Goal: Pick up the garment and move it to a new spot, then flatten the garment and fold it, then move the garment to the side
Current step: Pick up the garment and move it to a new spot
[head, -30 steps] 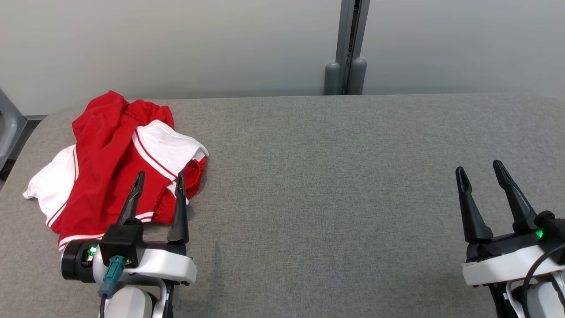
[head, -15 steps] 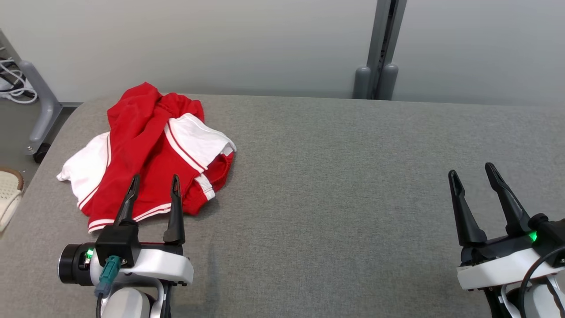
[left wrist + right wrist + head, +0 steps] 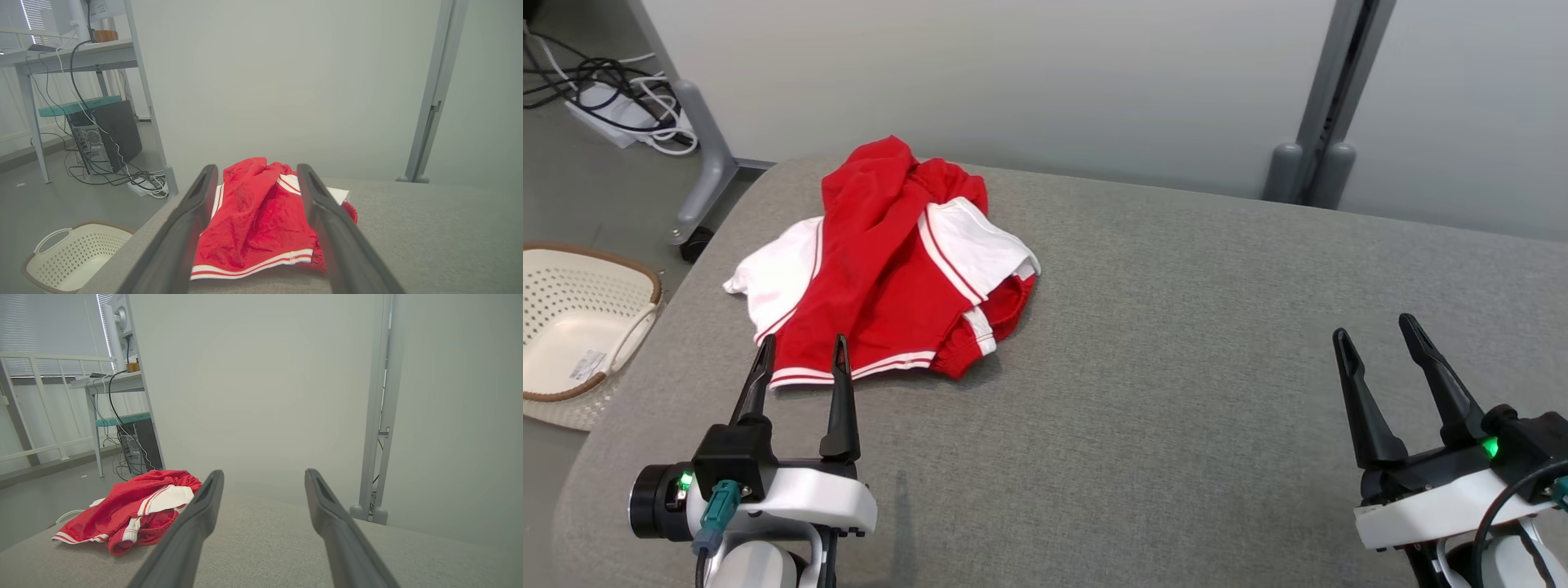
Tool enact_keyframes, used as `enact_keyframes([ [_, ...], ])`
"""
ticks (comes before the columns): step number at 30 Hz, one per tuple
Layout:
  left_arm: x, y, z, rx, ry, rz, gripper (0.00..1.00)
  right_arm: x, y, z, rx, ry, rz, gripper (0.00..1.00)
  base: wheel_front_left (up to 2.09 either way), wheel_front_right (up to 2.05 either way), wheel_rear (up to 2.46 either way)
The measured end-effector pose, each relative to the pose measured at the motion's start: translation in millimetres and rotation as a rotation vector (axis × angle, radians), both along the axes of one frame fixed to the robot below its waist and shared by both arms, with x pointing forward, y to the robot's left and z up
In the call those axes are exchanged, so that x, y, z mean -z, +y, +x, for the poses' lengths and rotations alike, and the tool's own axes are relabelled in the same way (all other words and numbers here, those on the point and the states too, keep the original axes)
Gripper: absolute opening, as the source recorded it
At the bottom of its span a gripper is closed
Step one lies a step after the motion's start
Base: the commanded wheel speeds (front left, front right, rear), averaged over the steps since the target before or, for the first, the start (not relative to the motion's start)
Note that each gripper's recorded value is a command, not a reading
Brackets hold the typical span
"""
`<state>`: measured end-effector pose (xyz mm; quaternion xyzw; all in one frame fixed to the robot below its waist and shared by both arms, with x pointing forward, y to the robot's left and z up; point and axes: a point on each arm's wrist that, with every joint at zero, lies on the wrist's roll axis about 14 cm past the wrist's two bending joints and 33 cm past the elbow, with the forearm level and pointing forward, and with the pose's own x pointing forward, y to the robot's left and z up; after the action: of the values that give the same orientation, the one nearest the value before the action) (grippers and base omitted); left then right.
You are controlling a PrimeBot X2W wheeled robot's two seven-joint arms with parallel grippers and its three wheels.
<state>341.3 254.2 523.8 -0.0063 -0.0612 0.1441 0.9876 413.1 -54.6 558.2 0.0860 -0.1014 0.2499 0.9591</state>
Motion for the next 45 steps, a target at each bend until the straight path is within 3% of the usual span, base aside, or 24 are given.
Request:
enact_keyframes([
  [23, 15.3, 55.2, -61.8, -0.215, 0.037, -0.040, 1.00, -2.8, 73.8, 0.2, -0.206, -0.008, 0.008, 1.00, 0.00, 0.00, 0.00],
  [37, 24.1, 51.7, -51.8, -0.192, 0.056, -0.077, 1.00, 1.4, 65.7, -0.3, -0.187, 0.004, 0.007, 1.00, 0.00, 0.00, 0.00],
  [45, 14.3, 52.6, -16.4, -0.117, 0.043, -0.067, 1.00, 4.4, 53.7, 5.0, -0.158, 0.010, 0.009, 1.00, 0.00, 0.00, 0.00],
])
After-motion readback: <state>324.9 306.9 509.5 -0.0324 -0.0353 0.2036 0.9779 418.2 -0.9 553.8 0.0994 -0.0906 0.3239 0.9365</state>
